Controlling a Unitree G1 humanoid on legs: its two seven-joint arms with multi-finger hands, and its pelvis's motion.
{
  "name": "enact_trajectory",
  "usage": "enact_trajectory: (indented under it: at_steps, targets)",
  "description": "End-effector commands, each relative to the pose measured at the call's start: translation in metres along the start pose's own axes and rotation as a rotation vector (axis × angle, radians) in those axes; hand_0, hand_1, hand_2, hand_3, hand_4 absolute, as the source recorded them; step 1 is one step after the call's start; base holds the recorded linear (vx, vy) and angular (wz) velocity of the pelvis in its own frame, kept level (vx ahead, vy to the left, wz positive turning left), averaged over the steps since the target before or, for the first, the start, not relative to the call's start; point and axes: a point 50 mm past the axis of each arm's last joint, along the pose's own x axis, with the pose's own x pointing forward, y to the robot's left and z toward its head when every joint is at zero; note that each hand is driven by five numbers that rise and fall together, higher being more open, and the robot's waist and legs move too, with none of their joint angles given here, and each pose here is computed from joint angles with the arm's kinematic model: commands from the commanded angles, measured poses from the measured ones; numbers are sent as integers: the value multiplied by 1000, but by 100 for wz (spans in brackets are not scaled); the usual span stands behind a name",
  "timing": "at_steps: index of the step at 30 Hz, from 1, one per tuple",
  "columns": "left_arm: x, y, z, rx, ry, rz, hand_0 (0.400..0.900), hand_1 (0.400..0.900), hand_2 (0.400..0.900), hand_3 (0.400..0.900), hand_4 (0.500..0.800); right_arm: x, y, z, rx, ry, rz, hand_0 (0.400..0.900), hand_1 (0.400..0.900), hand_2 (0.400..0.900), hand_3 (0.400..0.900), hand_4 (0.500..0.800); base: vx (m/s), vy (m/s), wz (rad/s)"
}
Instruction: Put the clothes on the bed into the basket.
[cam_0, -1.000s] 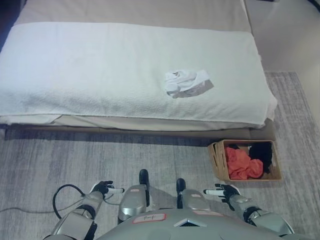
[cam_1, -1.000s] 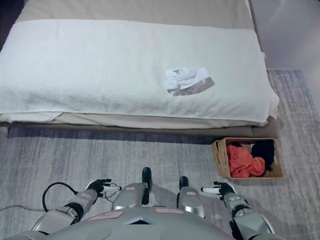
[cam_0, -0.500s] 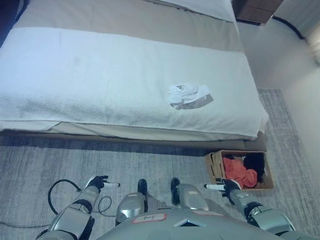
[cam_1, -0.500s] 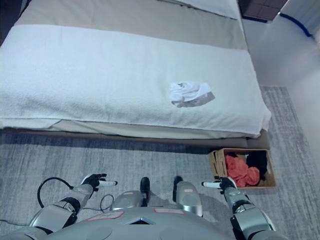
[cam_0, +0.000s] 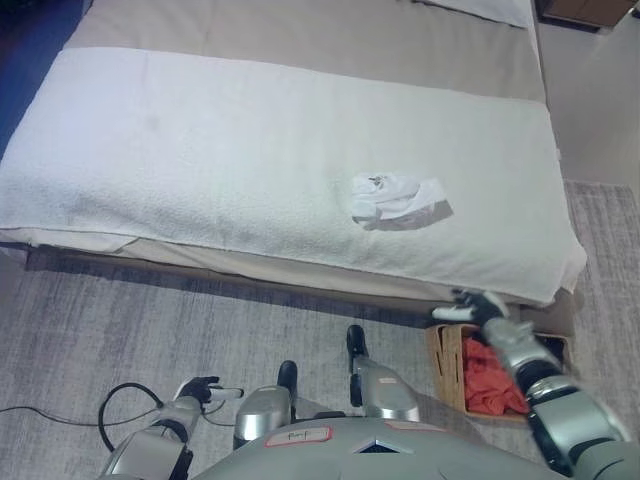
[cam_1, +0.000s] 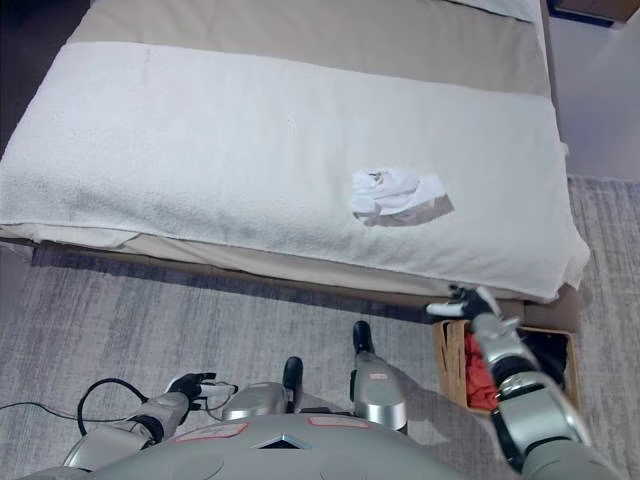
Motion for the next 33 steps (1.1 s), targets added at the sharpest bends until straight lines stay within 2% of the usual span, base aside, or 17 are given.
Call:
enact_trajectory:
  at_steps: [1, 6, 11, 16, 22, 33]
  targets:
    - [0, 9, 5, 51, -13, 26, 900, 900, 900, 900, 800, -6, -71, 92, -136, -278, -209, 900, 900, 900, 900, 800, 74, -173, 28]
    - [0, -9, 7, 63, -26, -12, 900, 900, 900, 900, 800, -26, -110, 175, -233, -440, -345, 900, 900, 900, 900, 800, 58, -117, 11]
    - [0, -13, 4, 86, -36, -27, 900, 900, 900, 900, 800, -45, -132, 225, -285, -481, -446, 900, 900, 900, 900, 800, -9, -58, 7]
    - [0, -9, 18, 98, -90, -22, 900, 900, 900, 900, 800, -62, -141, 256, -354, -509, -516, 900, 900, 900, 900, 800, -41, -11, 11]
    - [-1, -8, 30, 90, -149, -22, 900, 900, 900, 900, 800, -77, -155, 273, -416, -517, -595, 900, 900, 900, 900, 800, -27, 8, 17]
    - [-4, -12, 39, 91, -214, -42, 900, 900, 900, 900, 800, -96, -204, 258, -385, -436, -730, 900, 900, 900, 900, 800, -31, -9, 28]
